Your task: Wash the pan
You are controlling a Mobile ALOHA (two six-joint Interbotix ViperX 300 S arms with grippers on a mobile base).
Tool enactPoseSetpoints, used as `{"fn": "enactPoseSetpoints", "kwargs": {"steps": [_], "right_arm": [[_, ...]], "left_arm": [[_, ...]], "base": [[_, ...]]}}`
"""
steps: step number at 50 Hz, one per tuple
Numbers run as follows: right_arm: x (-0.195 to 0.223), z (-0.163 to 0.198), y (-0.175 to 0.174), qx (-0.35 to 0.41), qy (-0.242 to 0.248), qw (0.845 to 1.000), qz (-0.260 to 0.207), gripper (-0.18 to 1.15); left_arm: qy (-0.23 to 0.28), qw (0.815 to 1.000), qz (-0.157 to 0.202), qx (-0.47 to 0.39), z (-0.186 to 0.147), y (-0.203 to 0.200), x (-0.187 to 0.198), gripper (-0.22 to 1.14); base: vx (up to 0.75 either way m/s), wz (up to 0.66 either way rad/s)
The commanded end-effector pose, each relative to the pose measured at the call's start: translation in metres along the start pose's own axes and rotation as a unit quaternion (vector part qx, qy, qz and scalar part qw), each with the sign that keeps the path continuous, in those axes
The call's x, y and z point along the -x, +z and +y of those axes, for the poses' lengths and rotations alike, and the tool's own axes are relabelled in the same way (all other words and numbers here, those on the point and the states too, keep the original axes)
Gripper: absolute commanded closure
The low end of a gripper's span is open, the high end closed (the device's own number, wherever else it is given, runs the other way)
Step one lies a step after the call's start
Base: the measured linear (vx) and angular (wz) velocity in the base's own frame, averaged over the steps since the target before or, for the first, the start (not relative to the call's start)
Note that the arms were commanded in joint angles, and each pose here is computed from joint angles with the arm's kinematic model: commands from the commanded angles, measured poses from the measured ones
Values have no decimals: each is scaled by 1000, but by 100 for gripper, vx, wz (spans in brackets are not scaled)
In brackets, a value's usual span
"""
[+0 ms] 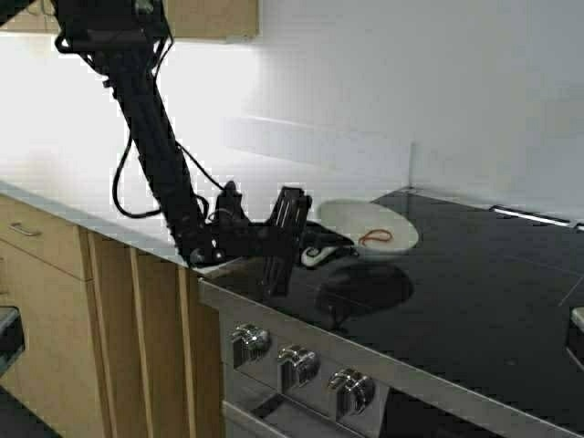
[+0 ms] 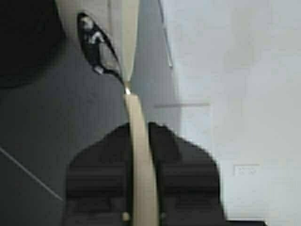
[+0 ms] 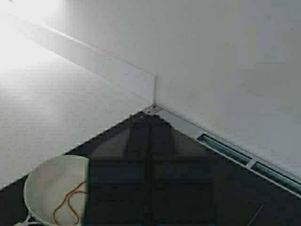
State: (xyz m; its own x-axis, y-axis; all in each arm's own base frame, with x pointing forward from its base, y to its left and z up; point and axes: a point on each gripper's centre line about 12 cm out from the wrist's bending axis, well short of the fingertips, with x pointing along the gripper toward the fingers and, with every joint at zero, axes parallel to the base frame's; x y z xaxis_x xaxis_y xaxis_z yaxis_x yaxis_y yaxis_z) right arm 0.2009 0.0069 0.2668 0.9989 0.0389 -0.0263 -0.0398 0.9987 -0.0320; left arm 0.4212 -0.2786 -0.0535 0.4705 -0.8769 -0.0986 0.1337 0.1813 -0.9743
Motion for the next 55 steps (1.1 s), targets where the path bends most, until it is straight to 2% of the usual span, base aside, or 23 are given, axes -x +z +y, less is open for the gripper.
{"fn": "enactPoseSetpoints", "kwargs": {"steps": [1, 11, 23, 40, 55], "right_arm": [[-3, 0, 10, 0, 1, 1000, -12, 91], [-3, 1, 12, -4, 3, 1000, -14, 91], [-4, 7, 11, -9, 18, 1000, -11, 91], [-4, 10, 8, -12, 25, 1000, -7, 91], [-6, 13, 7, -11, 33, 999, -3, 91]], "left_arm": [[-41, 998, -13, -51, -64, 12, 8, 89], [-44, 997, -22, -59, -95, 0, 37, 89], [-70, 994, -69, -41, -118, -13, 78, 89], [-70, 991, -112, 1, -123, -38, 129, 89], [-37, 993, -114, 5, -109, -54, 147, 89]], "base": [[0, 4], [0, 6], [1, 14], [4, 32], [7, 48]]}}
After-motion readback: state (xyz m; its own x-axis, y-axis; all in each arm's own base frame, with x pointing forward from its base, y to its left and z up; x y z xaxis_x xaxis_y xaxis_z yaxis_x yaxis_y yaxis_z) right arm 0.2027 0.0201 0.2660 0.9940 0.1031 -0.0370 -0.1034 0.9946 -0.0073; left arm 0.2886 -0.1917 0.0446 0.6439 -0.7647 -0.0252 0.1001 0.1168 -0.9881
